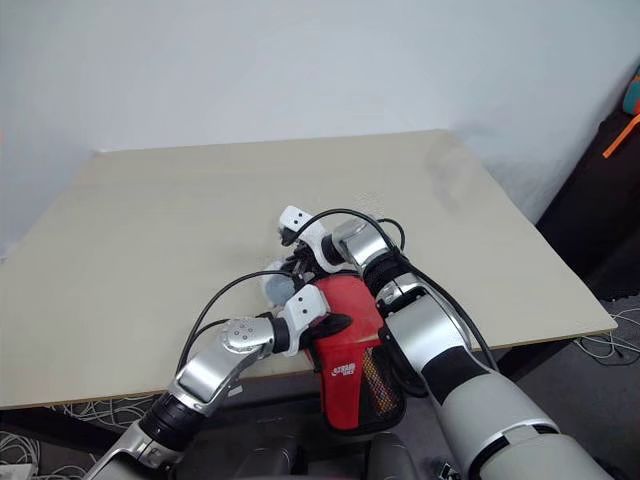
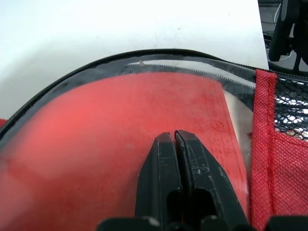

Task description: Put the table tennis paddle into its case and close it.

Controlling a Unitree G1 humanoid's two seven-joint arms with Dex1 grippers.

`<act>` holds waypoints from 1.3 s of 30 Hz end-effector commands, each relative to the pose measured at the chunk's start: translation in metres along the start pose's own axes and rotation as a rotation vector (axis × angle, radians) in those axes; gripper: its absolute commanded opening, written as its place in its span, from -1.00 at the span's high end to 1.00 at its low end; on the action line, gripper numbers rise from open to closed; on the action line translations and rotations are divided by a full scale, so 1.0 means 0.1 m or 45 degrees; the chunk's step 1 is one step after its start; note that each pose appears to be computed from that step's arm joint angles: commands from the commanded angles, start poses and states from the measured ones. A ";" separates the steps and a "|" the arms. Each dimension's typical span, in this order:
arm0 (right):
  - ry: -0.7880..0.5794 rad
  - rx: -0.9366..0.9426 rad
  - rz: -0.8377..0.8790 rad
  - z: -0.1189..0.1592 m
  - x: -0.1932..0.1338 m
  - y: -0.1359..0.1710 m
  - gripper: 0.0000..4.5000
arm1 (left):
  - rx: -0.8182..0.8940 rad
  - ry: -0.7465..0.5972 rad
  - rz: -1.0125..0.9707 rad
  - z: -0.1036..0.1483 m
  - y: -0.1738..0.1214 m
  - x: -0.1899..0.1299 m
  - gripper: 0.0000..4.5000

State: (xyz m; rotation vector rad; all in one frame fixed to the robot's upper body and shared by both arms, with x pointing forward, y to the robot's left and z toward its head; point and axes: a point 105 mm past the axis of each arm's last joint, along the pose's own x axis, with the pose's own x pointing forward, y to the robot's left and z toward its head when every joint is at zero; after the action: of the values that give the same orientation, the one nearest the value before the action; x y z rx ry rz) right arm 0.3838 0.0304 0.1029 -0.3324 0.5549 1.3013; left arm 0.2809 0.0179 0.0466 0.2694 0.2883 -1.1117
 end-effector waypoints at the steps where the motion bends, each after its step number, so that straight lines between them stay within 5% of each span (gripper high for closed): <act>1: -0.115 -0.004 -0.061 0.31 -0.09 -0.06 1.00 | -0.097 0.117 -0.020 -0.24 -0.03 -0.05 1.00; 21: -0.289 0.146 -0.581 0.50 -0.30 -0.53 1.00 | -0.122 0.161 -0.034 -0.30 -0.03 -0.05 1.00; 29: -0.098 -0.014 -0.848 0.24 -0.64 -0.84 1.00 | -0.106 0.156 -0.012 -0.30 -0.01 -0.03 1.00; 39: -0.006 -0.017 -0.926 -0.07 -1.11 -1.05 1.00 | -0.100 0.148 0.004 -0.30 0.03 0.00 1.00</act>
State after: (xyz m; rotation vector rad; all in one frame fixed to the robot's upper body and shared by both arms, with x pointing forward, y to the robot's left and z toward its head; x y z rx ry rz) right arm 0.4555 -0.0818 0.1167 -0.4476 0.4679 0.6304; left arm 0.2824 0.0201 0.0440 0.2338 0.3307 -1.1152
